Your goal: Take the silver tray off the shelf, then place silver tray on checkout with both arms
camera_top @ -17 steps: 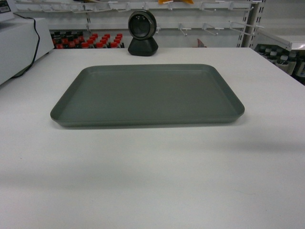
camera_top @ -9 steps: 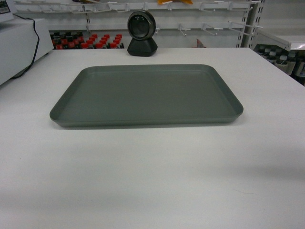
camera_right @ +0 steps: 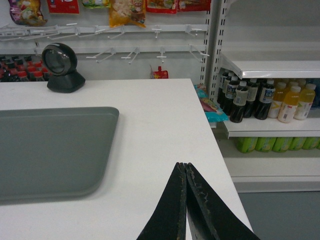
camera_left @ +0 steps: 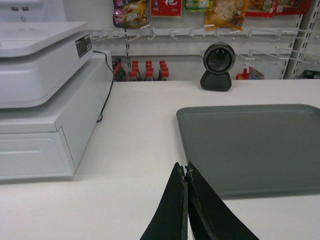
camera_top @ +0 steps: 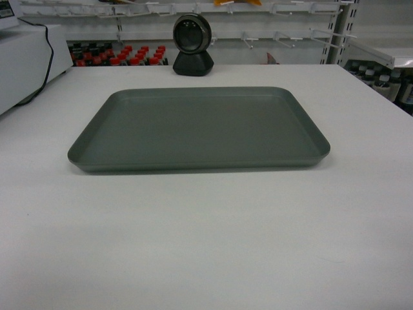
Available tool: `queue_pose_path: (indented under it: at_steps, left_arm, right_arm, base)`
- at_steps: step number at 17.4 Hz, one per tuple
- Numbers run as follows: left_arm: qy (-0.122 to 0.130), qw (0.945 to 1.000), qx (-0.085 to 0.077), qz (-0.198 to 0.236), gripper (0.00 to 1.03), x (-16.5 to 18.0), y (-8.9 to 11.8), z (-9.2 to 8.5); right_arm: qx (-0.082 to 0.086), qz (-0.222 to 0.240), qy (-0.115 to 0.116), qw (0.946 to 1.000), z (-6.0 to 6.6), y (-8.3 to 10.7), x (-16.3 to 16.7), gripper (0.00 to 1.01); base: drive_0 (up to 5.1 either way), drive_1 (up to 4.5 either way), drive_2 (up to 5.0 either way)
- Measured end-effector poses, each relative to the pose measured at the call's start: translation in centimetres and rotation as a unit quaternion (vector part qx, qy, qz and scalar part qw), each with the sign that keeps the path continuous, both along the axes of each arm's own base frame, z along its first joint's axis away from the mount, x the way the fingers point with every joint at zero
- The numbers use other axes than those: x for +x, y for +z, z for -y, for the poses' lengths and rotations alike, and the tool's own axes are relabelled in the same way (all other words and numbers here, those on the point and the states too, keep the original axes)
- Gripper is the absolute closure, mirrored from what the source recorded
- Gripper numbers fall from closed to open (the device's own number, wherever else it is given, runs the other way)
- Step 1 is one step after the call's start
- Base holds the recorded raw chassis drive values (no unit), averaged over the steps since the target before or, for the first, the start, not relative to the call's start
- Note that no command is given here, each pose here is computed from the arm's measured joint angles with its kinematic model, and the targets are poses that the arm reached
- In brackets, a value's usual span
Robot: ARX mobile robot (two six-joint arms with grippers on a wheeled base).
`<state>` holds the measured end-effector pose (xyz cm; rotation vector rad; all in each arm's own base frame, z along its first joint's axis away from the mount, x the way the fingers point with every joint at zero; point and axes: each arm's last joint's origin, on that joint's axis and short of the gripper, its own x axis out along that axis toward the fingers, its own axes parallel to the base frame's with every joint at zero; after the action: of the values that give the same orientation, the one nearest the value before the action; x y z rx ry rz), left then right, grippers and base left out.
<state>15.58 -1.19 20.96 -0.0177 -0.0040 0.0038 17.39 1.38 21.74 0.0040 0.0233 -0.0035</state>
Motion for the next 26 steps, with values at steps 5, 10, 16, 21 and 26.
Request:
queue_pose_path:
  at_steps: [5, 10, 16, 21, 26]
  left_arm:
    - [0.008, 1.0000, 0.000, -0.003, 1.02, -1.3, -1.5, -1.3]
    - [-0.003, 1.0000, 0.000, -0.006, 1.02, -2.3, -2.6, -1.1]
    - [-0.003, 1.0000, 0.000, -0.002, 1.02, -3.7, -4.0, -1.2]
    - [-0.003, 1.0000, 0.000, 0.002, 1.02, -4.4, -4.0, -1.2]
    - [-0.003, 1.0000, 0.000, -0.003, 1.02, -4.9, -4.1, -1.2]
  right_arm:
    - [0.001, 0.011, -0.006, 0.9999, 1.5, -1.4, -1.8, 1.00]
    - [0.001, 0.008, 0.002, 1.0000, 1.4, -2.7, -3.1, 1.00]
    - [0.001, 0.012, 0.002, 0.9999, 1.4, -4.0, -4.9, 1.00]
    - [0.001, 0.021, 0.002, 0.9998, 1.4, -4.6, -5.7, 1.00]
    - [0.001, 0.019, 0.002, 0.9998, 1.4, -4.7, -6.3, 1.00]
  base:
    - [0.0, 0.00, 0.0]
    - [0.0, 0.00, 0.0]
    - [0.0, 0.00, 0.0]
    - [0.0, 0.00, 0.0]
    - [0.0, 0.00, 0.0]
